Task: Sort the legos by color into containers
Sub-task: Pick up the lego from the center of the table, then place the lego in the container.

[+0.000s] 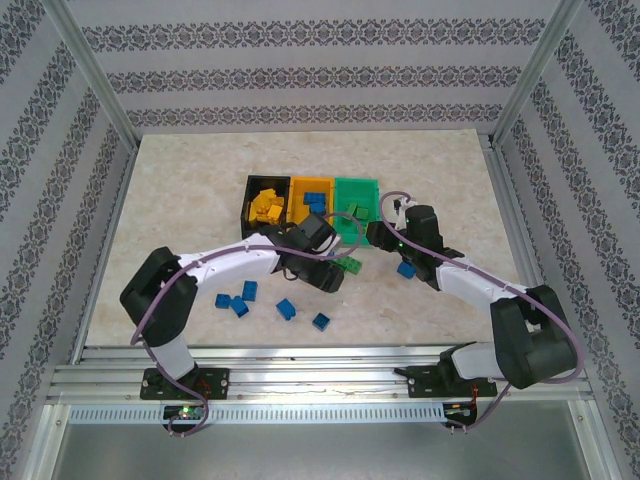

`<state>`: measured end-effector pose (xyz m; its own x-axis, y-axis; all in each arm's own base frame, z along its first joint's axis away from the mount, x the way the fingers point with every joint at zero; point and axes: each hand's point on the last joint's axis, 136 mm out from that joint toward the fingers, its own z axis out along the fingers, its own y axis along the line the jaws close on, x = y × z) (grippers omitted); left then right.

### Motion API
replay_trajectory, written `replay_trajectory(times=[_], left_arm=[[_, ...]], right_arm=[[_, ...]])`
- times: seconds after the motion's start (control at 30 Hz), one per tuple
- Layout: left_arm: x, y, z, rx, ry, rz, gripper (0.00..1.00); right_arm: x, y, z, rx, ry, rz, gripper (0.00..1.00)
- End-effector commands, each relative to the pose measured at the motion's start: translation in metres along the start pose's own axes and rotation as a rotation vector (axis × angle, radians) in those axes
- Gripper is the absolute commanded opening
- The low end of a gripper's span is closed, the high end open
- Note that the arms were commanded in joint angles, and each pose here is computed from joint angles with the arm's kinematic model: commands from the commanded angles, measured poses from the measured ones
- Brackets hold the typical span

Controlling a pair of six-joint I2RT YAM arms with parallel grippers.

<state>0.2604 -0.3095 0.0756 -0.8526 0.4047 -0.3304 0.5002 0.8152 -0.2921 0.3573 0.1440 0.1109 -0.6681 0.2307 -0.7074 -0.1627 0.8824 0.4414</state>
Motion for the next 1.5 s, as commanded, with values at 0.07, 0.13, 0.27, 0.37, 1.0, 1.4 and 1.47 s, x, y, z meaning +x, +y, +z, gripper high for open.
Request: replay_trajectory(times=[0.07, 0.13, 0.27, 0.37, 1.0, 1.4, 1.47], left_arm=[[0.0, -0.007, 0.023, 0.022, 0.007, -0.048, 0.65], [0.002, -0.009, 0.031, 0.018, 0.024, -0.046, 0.64], [0.003, -0.004, 0.045, -0.011, 0.065, -0.045, 0.56], [0.004, -0.002, 0.047, -0.021, 0.078, -0.032, 0.38], [-0.127, 0.002, -0.028, -0.084, -0.195, 0.035, 0.28], [-0.162, 0.012, -0.031, -0.118, -0.189, 0.048, 0.65], [-0.149, 0.017, -0.037, -0.122, -0.212, 0.034, 0.68]], right_arm=[[0.0, 0.006, 0.002, -0.013, -0.01, -0.023, 0.56], [0.0, 0.005, 0.002, -0.011, -0.01, -0.023, 0.56], [0.0, 0.006, 0.003, -0.014, -0.01, -0.024, 0.56], [-0.001, 0.007, 0.002, -0.016, -0.012, -0.024, 0.56], [-0.002, 0.005, 0.001, -0.012, -0.017, -0.014, 0.56], [0.005, 0.016, 0.003, -0.048, 0.001, -0.028, 0.55], [0.014, 0.023, 0.006, -0.054, 0.025, -0.045, 0.54]])
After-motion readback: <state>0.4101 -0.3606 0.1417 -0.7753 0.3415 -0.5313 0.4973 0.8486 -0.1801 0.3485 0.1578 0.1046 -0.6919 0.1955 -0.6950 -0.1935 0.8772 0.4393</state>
